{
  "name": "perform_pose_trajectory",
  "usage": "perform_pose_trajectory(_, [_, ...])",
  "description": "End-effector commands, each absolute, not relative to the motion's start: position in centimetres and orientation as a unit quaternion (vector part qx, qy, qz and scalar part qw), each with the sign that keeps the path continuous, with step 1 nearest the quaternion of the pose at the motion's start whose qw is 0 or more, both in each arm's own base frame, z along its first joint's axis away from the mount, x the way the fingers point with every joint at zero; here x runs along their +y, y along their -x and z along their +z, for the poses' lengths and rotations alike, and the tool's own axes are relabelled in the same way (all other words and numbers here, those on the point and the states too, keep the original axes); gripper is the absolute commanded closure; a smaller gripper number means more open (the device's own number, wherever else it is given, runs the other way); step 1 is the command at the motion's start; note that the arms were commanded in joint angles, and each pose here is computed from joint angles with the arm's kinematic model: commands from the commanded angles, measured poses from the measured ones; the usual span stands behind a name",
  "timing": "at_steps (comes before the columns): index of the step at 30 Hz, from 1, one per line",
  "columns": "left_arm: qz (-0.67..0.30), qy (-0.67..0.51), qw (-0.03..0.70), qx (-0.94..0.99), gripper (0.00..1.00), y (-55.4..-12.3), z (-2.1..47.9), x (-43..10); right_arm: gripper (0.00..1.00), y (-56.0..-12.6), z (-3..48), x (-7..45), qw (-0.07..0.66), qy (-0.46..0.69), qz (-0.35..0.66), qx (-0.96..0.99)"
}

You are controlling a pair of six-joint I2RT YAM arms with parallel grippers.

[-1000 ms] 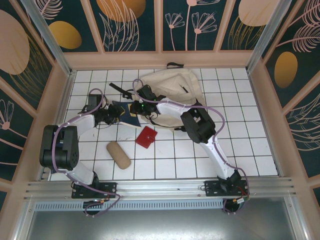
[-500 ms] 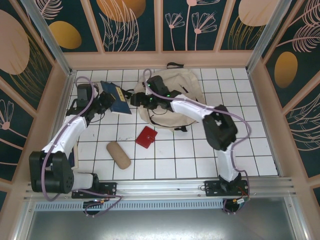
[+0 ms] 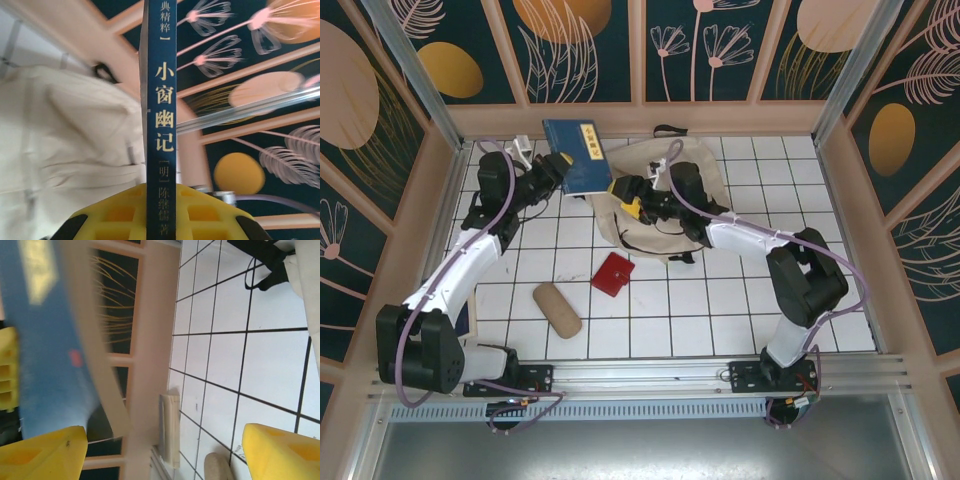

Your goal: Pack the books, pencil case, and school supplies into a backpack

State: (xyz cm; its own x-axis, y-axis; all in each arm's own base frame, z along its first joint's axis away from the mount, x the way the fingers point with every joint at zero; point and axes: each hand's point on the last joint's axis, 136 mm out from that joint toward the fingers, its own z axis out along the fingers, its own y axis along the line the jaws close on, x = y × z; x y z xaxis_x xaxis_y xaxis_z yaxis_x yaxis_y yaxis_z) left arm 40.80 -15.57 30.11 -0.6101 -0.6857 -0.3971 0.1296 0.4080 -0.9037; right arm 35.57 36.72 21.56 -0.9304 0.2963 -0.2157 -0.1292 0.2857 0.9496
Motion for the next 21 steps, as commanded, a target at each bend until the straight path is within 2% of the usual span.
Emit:
perform_pose_trajectory(1, [-0.583,0.188,0.439,0.657,0.97,-41.0,34.8,-16.4,0.17,-35.6,29.1,36.1,0.203,-0.074,0.689,0.691])
perform_pose_trajectory(6, [-0.606,0.196,0.432,0.639,0.96,-41.1,35.4,-18.2,0.16,-35.8,31.5,35.9,0.217,-0.078,0.728,0.645])
perform_pose_trajectory(11, [-0.625,0.211,0.416,0.626,0.96,-41.0,34.7,-19.3,0.18,-35.7,31.8,36.1,0.21,-0.086,0.75,0.622])
perform_pose_trajectory(21, [-0.639,0.223,0.41,0.612,0.95,-40.9,34.1,-19.5,0.31,-35.7,33.1,35.6,0.255,-0.102,0.777,0.567])
